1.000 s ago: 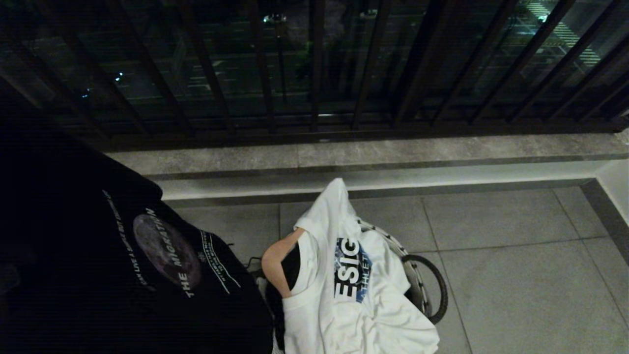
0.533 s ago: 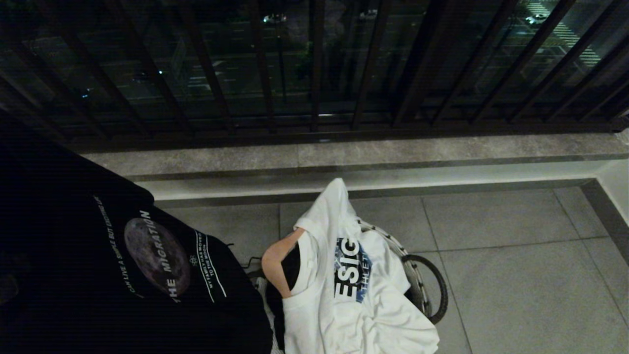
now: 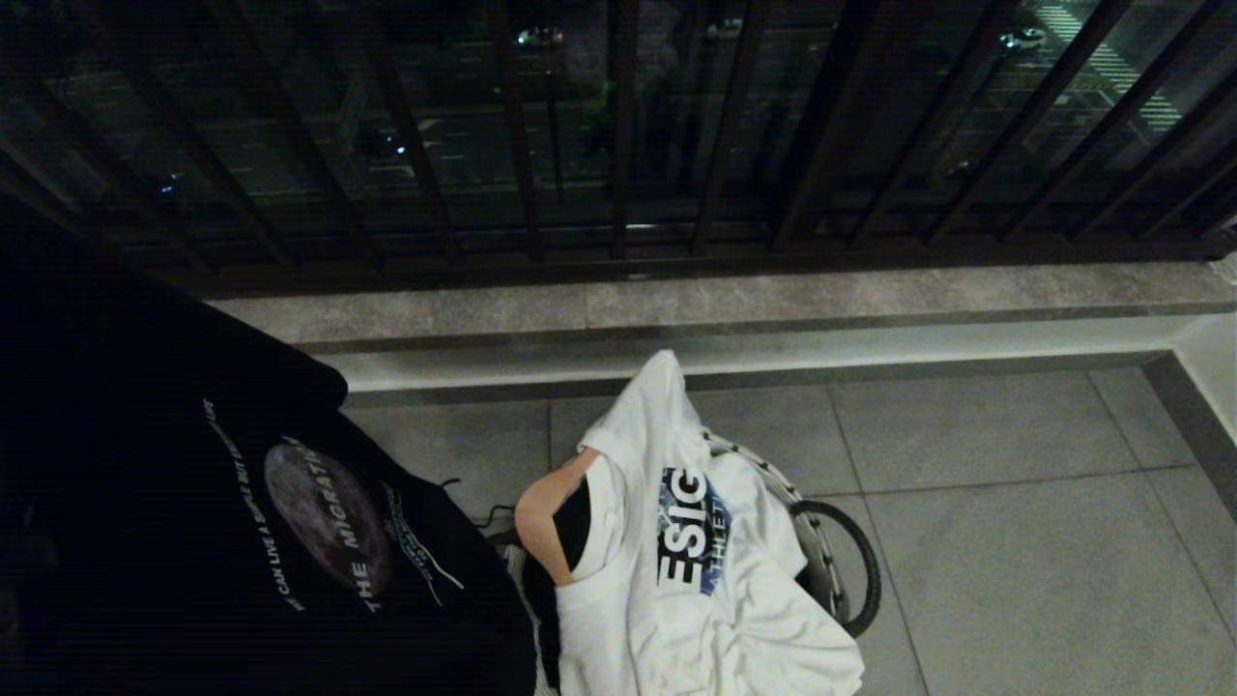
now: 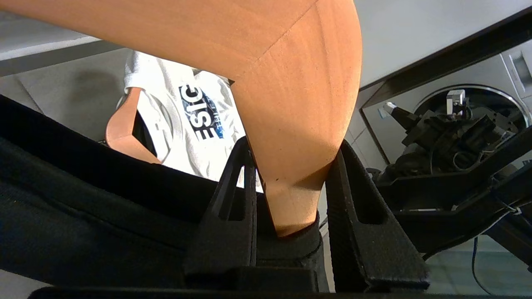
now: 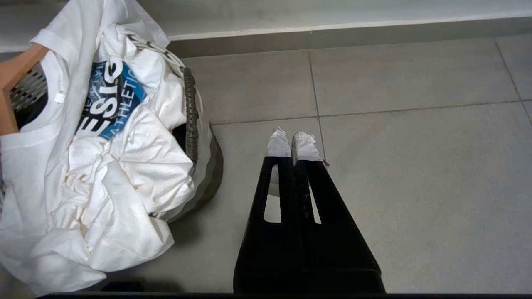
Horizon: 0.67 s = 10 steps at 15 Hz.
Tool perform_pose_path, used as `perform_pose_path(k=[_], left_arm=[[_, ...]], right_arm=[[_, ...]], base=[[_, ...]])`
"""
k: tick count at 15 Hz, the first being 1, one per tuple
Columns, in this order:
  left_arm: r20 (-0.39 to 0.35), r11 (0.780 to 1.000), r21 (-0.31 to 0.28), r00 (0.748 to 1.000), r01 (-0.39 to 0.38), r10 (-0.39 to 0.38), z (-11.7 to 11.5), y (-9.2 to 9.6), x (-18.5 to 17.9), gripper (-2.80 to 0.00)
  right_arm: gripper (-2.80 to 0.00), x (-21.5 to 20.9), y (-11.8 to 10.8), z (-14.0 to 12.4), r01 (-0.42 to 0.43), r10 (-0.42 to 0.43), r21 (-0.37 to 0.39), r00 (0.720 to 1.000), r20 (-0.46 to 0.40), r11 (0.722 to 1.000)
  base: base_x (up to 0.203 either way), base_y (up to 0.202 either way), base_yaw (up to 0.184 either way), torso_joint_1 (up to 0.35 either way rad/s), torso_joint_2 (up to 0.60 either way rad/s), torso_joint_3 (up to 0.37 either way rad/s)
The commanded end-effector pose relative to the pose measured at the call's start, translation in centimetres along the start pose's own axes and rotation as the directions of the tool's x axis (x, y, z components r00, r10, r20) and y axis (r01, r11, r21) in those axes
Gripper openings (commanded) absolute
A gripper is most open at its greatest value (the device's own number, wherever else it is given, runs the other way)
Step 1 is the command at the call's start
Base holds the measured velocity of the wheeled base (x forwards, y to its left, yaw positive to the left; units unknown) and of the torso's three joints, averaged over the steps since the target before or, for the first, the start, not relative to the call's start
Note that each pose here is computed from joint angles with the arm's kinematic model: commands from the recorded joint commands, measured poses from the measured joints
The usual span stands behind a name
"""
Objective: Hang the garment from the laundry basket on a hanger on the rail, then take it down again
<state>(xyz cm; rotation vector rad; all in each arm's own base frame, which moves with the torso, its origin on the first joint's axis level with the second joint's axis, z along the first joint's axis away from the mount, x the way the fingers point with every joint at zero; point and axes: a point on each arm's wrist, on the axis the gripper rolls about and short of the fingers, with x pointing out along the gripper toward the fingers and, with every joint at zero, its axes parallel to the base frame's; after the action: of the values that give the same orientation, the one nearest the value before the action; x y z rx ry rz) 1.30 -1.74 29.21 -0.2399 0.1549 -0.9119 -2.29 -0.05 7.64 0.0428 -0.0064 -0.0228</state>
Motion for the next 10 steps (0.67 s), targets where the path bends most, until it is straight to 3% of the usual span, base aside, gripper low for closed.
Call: perform_pose_path(k=[1,6,10], left_arm=[[-0.008,1.000,-0.001,1.000,-0.002,0.002,-0.14,0.05,0.06,-2.80],[-0.030,1.000,-0.005,1.000,-0.007,0.007,-0.35,0.21,0.55,-2.80],[-0.038,1.000,-0.004,0.999,-0.011,0.011,-0.25,0.17,0.50,-2.80]], right_arm=[[-2.80,0.00,0.00,0.01,0.001,-0.001,0.000,1.000,0.002,1.000],[-2.80,0.00,0.00,0.00,0.000,0.000,0.000,1.000,0.000,1.000],[-2.80,0.00,0.00,-0.01,0.000,0.000,0.000,1.000,0.000,1.000]], base=[[0.000,0.000,0.000,0.000,0.00,0.000],[0.000,0.000,0.000,0.000,0.00,0.000],[0.000,0.000,0.000,0.004,0.00,0.137]])
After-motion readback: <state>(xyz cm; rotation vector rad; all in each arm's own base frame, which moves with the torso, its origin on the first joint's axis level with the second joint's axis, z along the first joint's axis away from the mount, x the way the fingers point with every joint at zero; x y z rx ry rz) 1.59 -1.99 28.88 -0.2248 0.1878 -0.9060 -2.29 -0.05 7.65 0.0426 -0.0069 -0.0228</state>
